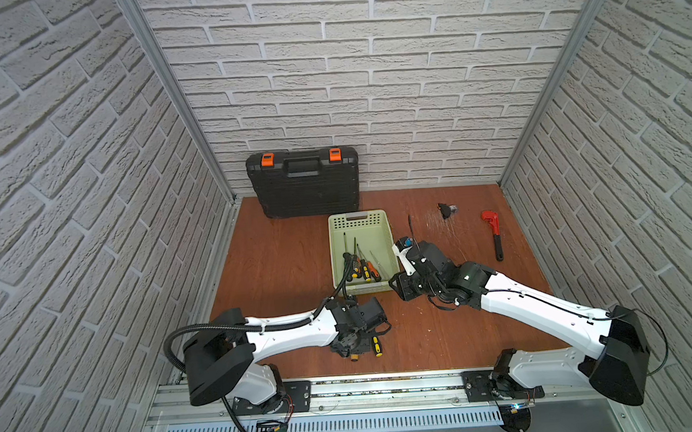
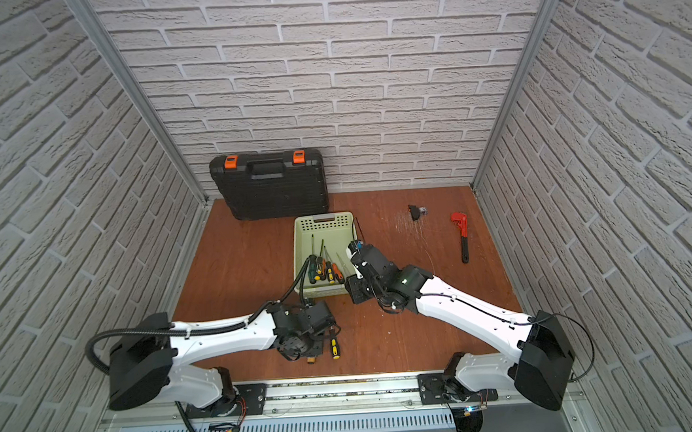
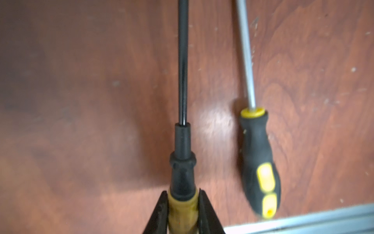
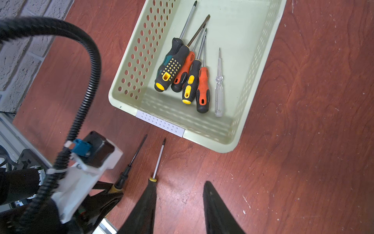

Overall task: Put the screwdriver in the bin
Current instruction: Pick up the screwdriver from the bottom-center of the table, then place the screwdriver in the bin.

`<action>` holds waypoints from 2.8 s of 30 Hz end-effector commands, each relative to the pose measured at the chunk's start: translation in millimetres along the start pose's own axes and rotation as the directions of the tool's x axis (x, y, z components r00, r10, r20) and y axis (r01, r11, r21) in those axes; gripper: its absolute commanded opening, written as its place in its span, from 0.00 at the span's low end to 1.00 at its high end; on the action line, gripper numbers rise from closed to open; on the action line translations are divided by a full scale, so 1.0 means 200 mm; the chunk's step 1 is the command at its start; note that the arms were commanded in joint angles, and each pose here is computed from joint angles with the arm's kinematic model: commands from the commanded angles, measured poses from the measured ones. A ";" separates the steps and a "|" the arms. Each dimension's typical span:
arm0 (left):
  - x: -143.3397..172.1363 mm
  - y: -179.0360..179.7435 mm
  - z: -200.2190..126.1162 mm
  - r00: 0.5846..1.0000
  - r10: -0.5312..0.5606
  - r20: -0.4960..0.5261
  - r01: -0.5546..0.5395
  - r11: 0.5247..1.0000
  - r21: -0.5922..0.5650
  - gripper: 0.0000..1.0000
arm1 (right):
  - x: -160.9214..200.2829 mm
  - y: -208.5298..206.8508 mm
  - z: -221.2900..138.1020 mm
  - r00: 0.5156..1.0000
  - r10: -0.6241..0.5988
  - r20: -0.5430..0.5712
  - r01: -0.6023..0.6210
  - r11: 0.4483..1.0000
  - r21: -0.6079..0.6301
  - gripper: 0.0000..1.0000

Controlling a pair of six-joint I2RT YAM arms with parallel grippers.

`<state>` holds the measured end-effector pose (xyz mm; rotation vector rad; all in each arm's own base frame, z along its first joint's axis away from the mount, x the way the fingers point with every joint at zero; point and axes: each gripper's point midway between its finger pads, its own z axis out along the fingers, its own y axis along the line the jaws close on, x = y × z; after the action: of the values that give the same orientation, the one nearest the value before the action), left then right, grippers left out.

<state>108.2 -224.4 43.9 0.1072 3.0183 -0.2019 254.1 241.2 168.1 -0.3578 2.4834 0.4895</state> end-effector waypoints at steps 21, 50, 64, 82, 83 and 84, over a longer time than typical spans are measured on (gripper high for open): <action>-1.05 -0.14 -0.73 0.956 0.028 0.292 -0.097 0.970 0.223 0.10 | -0.20 0.05 -0.12 0.995 -0.024 0.094 0.023 1.000 0.013 0.40; -1.32 -0.58 0.19 0.995 0.002 0.099 -0.030 0.960 0.278 0.14 | -0.07 -0.09 -0.22 0.997 0.009 0.074 -0.016 0.996 0.089 0.41; -1.33 -0.58 0.13 0.990 -0.011 0.141 -0.028 0.962 0.272 0.34 | -0.07 -0.08 -0.22 0.997 0.014 0.082 -0.020 0.997 0.074 0.42; -1.17 -0.33 -0.46 0.955 -0.002 0.298 -0.091 0.950 0.299 0.46 | -0.04 -0.08 -0.19 1.000 0.017 0.019 -0.019 0.992 0.126 0.43; -1.14 -0.29 -0.47 0.952 0.003 0.306 -0.093 0.955 0.282 0.46 | -0.02 -0.07 -0.18 1.000 0.016 -0.001 -0.016 0.993 0.118 0.43; -1.11 -0.24 -0.49 0.947 -0.001 0.322 -0.088 0.962 0.260 0.46 | -0.01 -0.05 -0.17 1.000 0.006 -0.013 -0.004 0.993 0.118 0.45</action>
<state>329.5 -299.6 190.2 0.1349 2.5976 -0.6906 249.1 214.1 206.0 -0.2962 2.4721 0.3648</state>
